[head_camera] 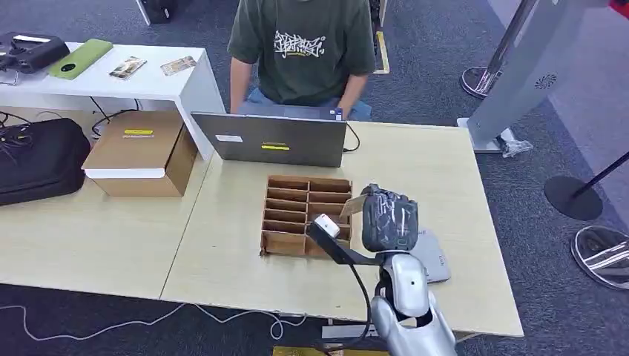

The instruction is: Pass the card to the sensor for recognition and then transmit it.

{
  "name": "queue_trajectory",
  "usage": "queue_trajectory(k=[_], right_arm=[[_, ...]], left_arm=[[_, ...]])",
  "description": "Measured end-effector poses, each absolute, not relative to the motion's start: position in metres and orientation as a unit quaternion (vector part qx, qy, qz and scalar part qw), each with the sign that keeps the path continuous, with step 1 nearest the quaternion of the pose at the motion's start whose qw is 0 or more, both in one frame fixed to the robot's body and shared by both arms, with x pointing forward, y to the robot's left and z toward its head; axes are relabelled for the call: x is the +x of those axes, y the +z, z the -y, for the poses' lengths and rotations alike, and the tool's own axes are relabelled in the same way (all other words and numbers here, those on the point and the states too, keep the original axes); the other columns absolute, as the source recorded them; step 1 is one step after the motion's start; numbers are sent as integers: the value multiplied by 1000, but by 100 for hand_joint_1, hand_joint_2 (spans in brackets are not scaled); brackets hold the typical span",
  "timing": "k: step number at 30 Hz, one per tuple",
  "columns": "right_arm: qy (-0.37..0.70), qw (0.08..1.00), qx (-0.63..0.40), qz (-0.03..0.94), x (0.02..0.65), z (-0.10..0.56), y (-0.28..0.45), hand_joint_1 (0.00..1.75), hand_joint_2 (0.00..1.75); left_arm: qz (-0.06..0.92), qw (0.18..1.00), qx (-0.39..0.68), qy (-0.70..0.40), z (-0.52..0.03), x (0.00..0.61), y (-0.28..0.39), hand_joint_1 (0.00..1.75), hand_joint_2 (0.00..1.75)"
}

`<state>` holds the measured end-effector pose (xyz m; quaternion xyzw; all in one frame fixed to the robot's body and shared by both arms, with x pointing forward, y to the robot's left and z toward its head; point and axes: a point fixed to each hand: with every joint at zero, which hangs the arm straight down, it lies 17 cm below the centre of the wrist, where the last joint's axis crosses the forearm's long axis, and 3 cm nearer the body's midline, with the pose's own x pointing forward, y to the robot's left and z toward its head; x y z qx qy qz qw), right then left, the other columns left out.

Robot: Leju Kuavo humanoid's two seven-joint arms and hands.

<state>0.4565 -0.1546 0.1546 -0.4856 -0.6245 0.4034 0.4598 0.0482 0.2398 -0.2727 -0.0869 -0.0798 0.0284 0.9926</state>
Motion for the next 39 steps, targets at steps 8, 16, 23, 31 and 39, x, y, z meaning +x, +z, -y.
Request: queue_trajectory(k=[8,16,23,31,39], right_arm=[[348,480,-478,648,449,170,166,175,175],[125,515,-444,723,433,226,207,175,175],[26,538,-422,729,433,272,218,175,175],[-19,541,-419,729,438,296,226,175,175],[-38,534,-424,731,471,300,250,175,175]], left_arm=[[80,993,-87,29,-238,48,-273,0,0],[80,993,-87,29,-231,48,-273,0,0],[81,992,-95,18,-228,49,-272,0,0],[82,992,-94,8,-229,51,-271,0,0],[79,994,-76,-15,-234,53,-274,0,0]])
